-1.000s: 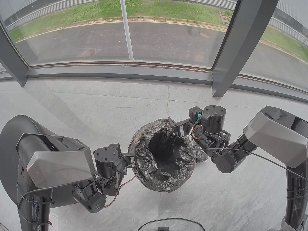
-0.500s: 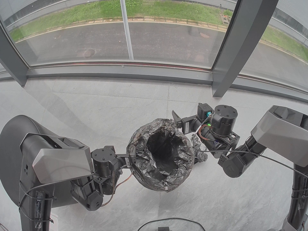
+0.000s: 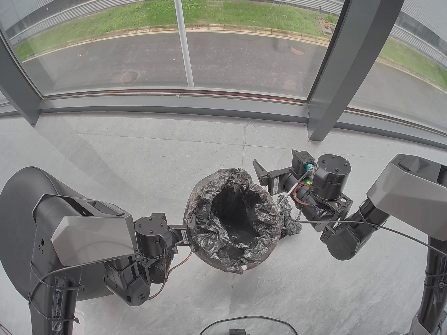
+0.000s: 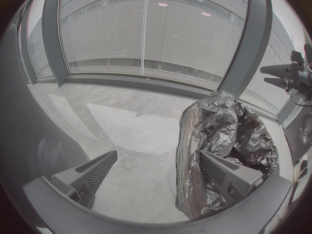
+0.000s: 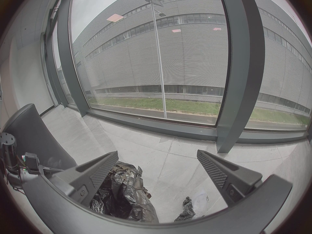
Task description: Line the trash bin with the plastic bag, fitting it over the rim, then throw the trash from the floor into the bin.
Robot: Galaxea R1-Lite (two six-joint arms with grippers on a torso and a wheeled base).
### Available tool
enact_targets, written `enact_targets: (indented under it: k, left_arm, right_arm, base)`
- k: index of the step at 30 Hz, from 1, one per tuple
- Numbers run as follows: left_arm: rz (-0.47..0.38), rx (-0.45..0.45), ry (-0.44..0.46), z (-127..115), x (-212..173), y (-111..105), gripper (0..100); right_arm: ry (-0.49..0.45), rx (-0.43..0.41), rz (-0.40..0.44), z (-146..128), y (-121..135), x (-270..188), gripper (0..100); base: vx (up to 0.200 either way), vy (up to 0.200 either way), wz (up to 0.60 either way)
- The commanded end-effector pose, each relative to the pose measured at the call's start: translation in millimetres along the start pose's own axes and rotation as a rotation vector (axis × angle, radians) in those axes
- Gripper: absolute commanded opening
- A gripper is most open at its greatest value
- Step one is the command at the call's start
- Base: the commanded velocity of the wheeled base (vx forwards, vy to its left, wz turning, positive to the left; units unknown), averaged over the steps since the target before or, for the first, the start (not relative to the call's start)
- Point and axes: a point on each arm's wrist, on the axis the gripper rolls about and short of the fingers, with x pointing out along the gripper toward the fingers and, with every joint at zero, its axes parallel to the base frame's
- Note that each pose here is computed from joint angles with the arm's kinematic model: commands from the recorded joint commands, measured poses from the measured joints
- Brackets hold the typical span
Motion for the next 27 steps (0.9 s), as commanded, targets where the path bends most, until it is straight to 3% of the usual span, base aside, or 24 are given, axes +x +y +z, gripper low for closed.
enact_targets:
  k: [1,9,27]
  left_arm:
    - [-0.022,-0.002,-0.010,6,-7,-7,100]
    - [-0.043,-0.009,-0.033,19,-19,-12,100]
    - [0.017,0.004,-0.007,3,2,5,100]
  right_arm:
    - [0.007,-0.003,-0.005,-2,-2,0,100]
    - [0.006,0.000,-0.016,-4,-6,1,100]
    - [0.011,0.008,-0.025,-7,-10,3,100]
  base:
    - [0.000,0.000,0.00]
    - [0.000,0.000,0.00]
    - [0.000,0.000,0.00]
